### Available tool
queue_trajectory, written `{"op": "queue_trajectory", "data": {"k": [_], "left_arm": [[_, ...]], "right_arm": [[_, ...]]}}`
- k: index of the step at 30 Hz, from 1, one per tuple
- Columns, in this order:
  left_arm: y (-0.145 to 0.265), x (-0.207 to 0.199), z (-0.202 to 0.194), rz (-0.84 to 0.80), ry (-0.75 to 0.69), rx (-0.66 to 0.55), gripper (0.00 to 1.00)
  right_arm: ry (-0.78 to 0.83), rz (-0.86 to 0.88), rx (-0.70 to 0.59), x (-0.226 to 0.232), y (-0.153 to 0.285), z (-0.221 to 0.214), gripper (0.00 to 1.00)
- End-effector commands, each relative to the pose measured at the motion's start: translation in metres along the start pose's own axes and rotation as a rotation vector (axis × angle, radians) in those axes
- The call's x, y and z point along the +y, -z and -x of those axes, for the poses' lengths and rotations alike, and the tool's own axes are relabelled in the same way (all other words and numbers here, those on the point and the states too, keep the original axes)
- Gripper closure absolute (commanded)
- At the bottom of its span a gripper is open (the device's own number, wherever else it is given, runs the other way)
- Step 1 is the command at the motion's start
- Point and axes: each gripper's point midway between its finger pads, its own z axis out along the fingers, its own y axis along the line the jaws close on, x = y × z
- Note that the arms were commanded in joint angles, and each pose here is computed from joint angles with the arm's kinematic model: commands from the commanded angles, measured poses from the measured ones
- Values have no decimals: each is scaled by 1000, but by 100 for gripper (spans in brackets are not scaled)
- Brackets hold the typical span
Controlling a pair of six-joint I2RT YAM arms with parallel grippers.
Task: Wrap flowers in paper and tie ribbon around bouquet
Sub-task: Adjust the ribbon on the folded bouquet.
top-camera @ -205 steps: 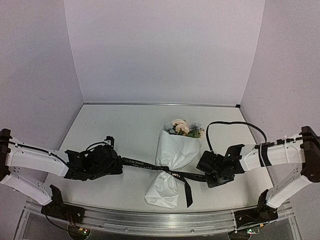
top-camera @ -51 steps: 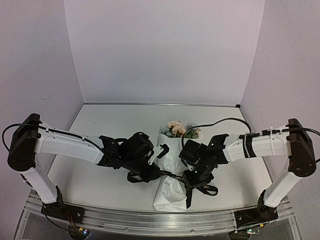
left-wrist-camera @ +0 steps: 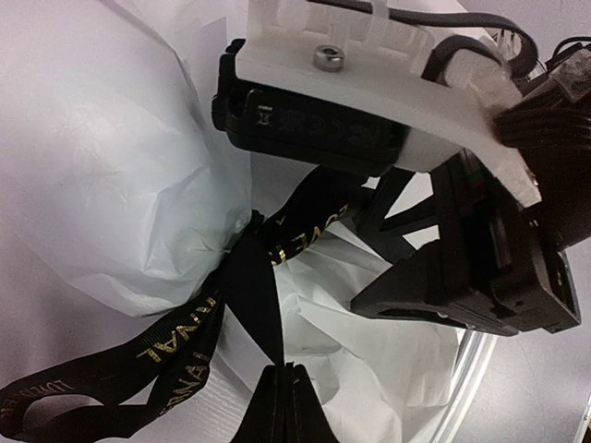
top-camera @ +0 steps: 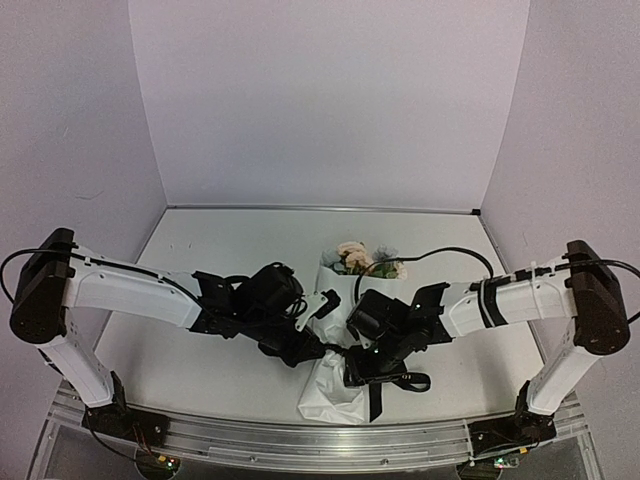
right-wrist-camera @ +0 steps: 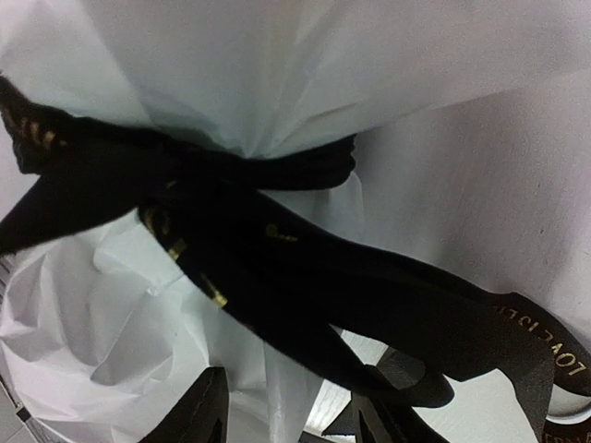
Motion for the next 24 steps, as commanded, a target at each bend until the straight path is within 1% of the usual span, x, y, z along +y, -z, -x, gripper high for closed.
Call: {"op": "queue_trajectory", "data": {"k": [1, 4, 6, 9, 16, 24], "left_arm": [[13, -9, 15, -24, -20, -63, 100], [15, 1, 15, 28, 0, -76, 100], [18, 6, 14, 54, 12, -87, 100], [22, 15, 14, 85, 38, -101, 100], [37, 38, 14, 155, 107, -156, 100], [51, 71, 4, 236, 196, -177, 100]], "right_arm": [[-25, -11, -2, -6, -7, -3, 68], [-27, -32, -12, -14, -7, -5, 85], [-29, -41, -18, -17, -7, -6, 90], [-29, -53, -25, -21, -6, -6, 93], [-31, -72, -25, -26, -5, -8, 93], [-22, -90, -27, -30, -2, -8, 93]]}}
